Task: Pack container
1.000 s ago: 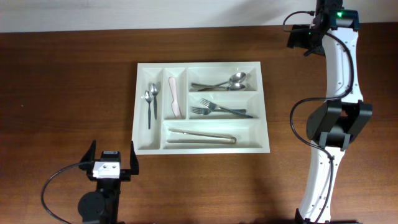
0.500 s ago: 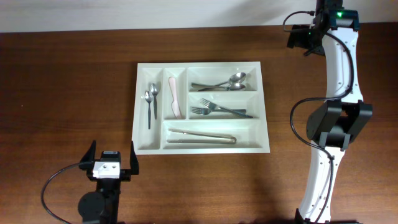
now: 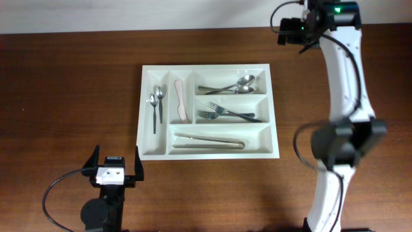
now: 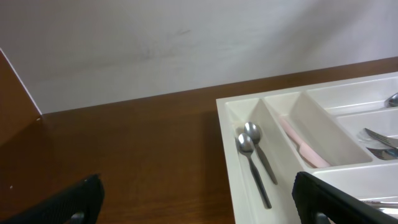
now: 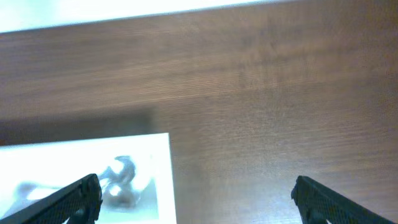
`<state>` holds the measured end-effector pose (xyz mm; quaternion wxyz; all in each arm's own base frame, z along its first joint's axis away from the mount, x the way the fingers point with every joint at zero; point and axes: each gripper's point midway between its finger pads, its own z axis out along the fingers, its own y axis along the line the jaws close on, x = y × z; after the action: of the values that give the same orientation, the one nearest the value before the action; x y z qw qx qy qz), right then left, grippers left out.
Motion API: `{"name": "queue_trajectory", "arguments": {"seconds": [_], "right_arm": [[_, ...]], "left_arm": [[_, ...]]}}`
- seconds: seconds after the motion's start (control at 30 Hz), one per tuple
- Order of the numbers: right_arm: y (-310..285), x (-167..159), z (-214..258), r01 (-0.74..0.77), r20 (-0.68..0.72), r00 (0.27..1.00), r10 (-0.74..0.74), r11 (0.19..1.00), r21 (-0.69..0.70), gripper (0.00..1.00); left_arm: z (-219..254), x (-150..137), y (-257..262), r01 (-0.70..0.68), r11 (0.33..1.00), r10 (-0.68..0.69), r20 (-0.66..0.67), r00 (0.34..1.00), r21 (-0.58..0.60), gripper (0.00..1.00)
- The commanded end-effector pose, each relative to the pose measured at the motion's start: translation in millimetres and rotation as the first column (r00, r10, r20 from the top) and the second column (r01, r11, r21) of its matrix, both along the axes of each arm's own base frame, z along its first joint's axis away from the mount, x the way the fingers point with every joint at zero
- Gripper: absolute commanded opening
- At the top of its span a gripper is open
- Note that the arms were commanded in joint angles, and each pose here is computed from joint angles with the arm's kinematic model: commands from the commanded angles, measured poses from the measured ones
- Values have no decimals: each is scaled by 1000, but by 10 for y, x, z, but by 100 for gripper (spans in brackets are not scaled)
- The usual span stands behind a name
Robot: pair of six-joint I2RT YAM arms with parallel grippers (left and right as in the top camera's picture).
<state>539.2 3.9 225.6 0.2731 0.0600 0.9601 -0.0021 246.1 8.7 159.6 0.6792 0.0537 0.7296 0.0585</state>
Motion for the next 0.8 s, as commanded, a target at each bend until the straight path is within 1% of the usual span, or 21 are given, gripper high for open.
{"name": "queue_trajectory", "arguments": {"seconds": [0.0, 0.13, 0.27, 0.43, 0.6, 0.77], "right_arm": [[52, -422, 757, -82, 136, 986, 92, 994, -71, 99], [62, -853, 1001, -86, 238, 966, 102, 993, -79, 99], [29, -1324, 1070, -75, 338, 936, 99, 994, -83, 99], [15, -1807, 956, -68, 450, 887, 99, 994, -84, 99], [4, -2185, 813, -57, 585, 806, 97, 995, -86, 99], [-9, -2543, 523, -50, 660, 746, 95, 995, -86, 99]], "left_arm": [[-7, -3, -13, 10, 1000, -10, 2, 1000, 9, 99], [-7, -3, -13, 11, 1000, -11, 2, 1000, 8, 99], [-7, -3, -13, 11, 1000, -11, 2, 1000, 9, 99], [-7, -3, -13, 10, 1000, -10, 2, 1000, 9, 99], [-7, -3, -13, 10, 1000, -10, 2, 1000, 9, 99], [-7, -3, -13, 10, 1000, -10, 2, 1000, 9, 99]]}}
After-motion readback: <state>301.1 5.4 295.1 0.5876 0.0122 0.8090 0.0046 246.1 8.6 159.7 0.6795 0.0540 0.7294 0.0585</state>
